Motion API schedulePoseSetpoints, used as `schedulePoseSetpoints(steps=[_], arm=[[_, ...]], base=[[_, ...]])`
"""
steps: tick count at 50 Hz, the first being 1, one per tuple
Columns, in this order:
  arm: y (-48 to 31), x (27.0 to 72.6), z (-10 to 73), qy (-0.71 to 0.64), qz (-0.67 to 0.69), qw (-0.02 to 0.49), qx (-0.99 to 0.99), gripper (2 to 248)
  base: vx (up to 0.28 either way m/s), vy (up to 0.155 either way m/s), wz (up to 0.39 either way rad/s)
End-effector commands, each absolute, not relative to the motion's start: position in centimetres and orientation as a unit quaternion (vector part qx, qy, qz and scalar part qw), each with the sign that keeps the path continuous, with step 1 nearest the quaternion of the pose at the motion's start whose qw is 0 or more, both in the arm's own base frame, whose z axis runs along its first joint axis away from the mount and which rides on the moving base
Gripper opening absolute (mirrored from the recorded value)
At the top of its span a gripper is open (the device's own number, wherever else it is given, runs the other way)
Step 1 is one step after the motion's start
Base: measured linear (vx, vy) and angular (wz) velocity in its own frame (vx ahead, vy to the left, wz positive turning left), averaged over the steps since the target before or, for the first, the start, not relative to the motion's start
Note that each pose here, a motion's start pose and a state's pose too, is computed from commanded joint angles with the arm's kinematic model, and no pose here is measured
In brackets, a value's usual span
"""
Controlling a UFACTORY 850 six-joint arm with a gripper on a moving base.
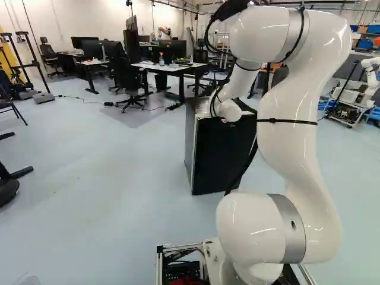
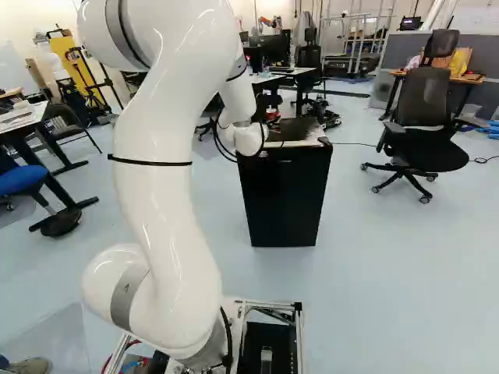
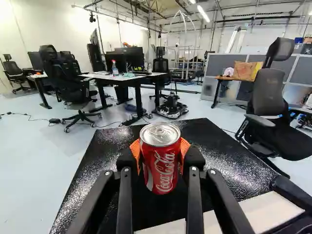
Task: Grab a drink from the fridge
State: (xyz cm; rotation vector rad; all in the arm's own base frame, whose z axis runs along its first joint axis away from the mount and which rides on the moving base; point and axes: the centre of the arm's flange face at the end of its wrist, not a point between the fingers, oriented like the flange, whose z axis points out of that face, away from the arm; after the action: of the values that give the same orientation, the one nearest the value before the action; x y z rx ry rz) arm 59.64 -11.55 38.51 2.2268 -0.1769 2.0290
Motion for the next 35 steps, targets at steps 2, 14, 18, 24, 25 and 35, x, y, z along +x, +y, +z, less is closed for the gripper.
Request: schedulePoseSetpoints(steps=[2, 14, 18, 24, 25, 35], arm=[[-11.5, 59.6, 38.5, -0.059, 0.671, 0.062, 0.736, 98], [-11.4, 59.4, 38.6, -0.058, 0.67, 0.061, 0.737, 98], [-11.3, 59.3, 38.6, -0.058, 0.67, 0.061, 0.738, 98], [-11.1, 58.9, 38.8, -0.057, 0.669, 0.06, 0.739, 98], [-11.0, 58.8, 38.8, -0.057, 0.669, 0.06, 0.739, 98], [-10.5, 57.9, 39.1, -0.055, 0.666, 0.057, 0.742, 98]], base=[[0.0, 0.0, 0.0], [0.0, 0.0, 0.0], [0.0, 0.0, 0.0], [0.0, 0.0, 0.0], [0.0, 0.0, 0.0], [0.0, 0.0, 0.0]])
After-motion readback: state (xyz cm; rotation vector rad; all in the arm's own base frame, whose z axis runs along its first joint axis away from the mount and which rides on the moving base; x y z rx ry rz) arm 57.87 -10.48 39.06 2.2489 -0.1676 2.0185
